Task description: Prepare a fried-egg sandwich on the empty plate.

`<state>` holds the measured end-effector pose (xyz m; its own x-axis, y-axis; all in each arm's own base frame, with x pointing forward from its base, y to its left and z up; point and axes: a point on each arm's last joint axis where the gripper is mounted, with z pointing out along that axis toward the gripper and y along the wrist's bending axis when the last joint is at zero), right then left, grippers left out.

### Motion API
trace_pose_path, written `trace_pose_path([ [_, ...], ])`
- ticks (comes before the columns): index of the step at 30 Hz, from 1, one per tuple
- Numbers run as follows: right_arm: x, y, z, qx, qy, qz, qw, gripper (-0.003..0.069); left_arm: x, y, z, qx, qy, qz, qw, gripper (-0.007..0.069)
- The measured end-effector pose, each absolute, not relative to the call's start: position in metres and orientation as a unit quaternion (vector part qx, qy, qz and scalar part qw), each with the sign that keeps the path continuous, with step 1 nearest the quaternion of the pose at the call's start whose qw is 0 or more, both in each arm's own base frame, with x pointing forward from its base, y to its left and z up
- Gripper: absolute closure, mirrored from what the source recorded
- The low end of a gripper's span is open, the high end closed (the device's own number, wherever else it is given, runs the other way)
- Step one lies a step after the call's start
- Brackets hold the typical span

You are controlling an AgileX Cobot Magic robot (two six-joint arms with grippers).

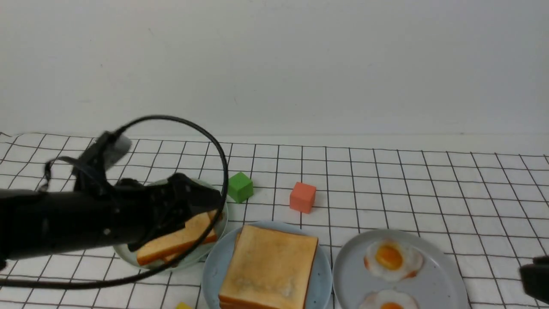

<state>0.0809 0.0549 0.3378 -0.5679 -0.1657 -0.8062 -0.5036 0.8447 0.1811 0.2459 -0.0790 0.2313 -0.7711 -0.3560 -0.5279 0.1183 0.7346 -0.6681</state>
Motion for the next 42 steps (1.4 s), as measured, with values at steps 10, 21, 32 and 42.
trace_pose_path([
  [10, 0.030, 0.025, 0.260, -0.148, 0.770, 0.198, 0.588, 0.0666, 0.183, -0.060, 0.353, 0.100, 0.889, -0.281, 0.348, 0.0414],
  [21, 0.028, 0.022, 0.255, -0.131, 0.738, 0.206, 0.630, 0.0655, 0.066, -0.015, 0.382, 0.016, 0.902, -0.082, 0.424, 0.0638],
  [32, 0.028, 0.022, 0.255, -0.131, 0.738, 0.206, 0.630, 0.0648, 0.049, -0.015, 0.334, 0.033, 0.858, -0.085, 0.505, 0.0638],
  [42, 0.028, 0.022, 0.255, -0.131, 0.738, 0.206, 0.630, 0.0636, 0.052, -0.023, 0.334, 0.023, 0.853, -0.143, 0.501, 0.0638],
])
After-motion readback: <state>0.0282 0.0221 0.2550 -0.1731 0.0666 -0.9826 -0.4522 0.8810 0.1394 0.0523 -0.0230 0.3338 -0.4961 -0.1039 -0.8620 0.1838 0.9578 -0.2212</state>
